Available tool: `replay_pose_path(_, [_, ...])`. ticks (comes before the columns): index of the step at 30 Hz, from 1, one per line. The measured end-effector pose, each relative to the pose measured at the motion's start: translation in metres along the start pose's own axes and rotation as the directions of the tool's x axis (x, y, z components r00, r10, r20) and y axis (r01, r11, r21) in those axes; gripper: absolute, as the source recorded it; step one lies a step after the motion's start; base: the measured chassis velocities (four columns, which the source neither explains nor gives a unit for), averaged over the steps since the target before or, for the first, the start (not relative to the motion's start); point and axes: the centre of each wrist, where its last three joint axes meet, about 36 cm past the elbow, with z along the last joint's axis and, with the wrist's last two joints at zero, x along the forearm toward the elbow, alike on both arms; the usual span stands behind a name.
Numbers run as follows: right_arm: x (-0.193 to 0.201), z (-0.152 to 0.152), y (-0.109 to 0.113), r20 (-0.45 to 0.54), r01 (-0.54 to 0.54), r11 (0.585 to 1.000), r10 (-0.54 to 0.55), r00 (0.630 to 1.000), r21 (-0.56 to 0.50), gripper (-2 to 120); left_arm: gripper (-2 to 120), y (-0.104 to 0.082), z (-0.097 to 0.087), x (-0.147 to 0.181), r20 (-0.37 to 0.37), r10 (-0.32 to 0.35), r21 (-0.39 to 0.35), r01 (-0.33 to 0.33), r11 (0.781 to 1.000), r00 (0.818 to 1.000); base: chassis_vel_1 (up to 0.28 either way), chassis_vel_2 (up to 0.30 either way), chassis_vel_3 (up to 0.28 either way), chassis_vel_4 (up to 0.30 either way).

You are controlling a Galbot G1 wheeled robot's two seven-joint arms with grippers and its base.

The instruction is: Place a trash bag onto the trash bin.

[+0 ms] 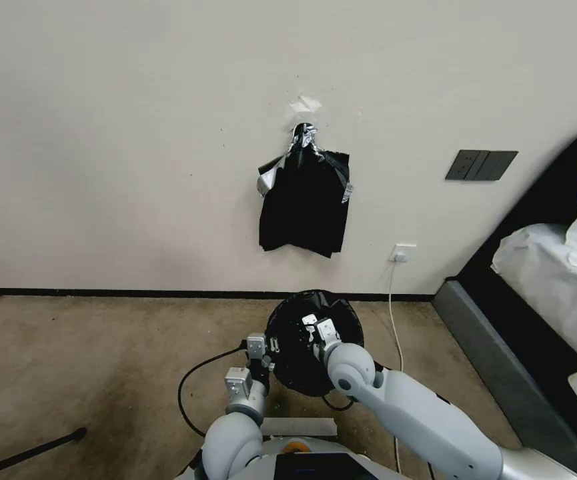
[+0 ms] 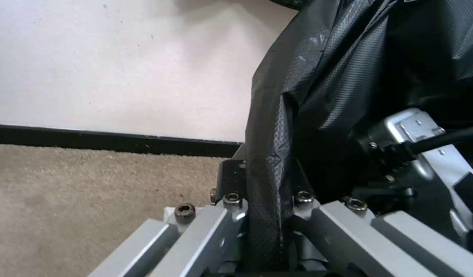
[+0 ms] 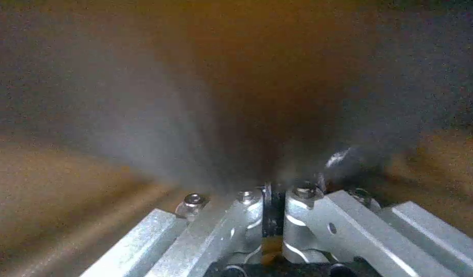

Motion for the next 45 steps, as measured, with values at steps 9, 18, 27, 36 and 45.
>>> replay_pose_path(9, [-0.005, -0.001, 0.001, -0.008, -0.003, 1.000, 0.003, 1.000, -0.003, 0, 1, 0.001, -0.006, 0.003, -0.014, 0.010, 0.022, -0.010, 1.000, 1.000, 0.000, 0.000, 0.000, 0.000])
replay_pose_path(18, [-0.015, -0.001, -0.005, -0.030, -0.003, 0.999, 0.002, 1.000, -0.032, 0, 1, 0.006, -0.014, 0.004, -0.030, 0.016, 0.050, -0.014, 0.999, 0.999, 0.000, 0.000, 0.000, 0.000])
replay_pose_path(27, [-0.019, 0.001, -0.004, -0.025, -0.001, 0.998, 0.000, 1.000, -0.058, 0, 1, 0.008, -0.016, 0.007, -0.032, 0.033, 0.055, -0.031, 0.998, 0.999, 0.000, 0.000, 0.000, 0.000])
replay_pose_path(36, [-0.022, 0.005, -0.008, -0.029, -0.003, 0.996, 0.001, 1.000, -0.087, 0, 1, 0.009, -0.018, 0.009, -0.027, 0.054, 0.055, -0.052, 0.997, 0.998, 0.000, 0.000, 0.000, 0.000])
replay_pose_path(45, [-0.027, 0.007, -0.011, -0.028, -0.010, 0.995, 0.007, 1.000, -0.104, 0, 1, 0.006, -0.018, 0.012, -0.029, 0.071, 0.065, -0.069, 0.996, 0.997, 0.000, 0.000, 0.000, 0.000])
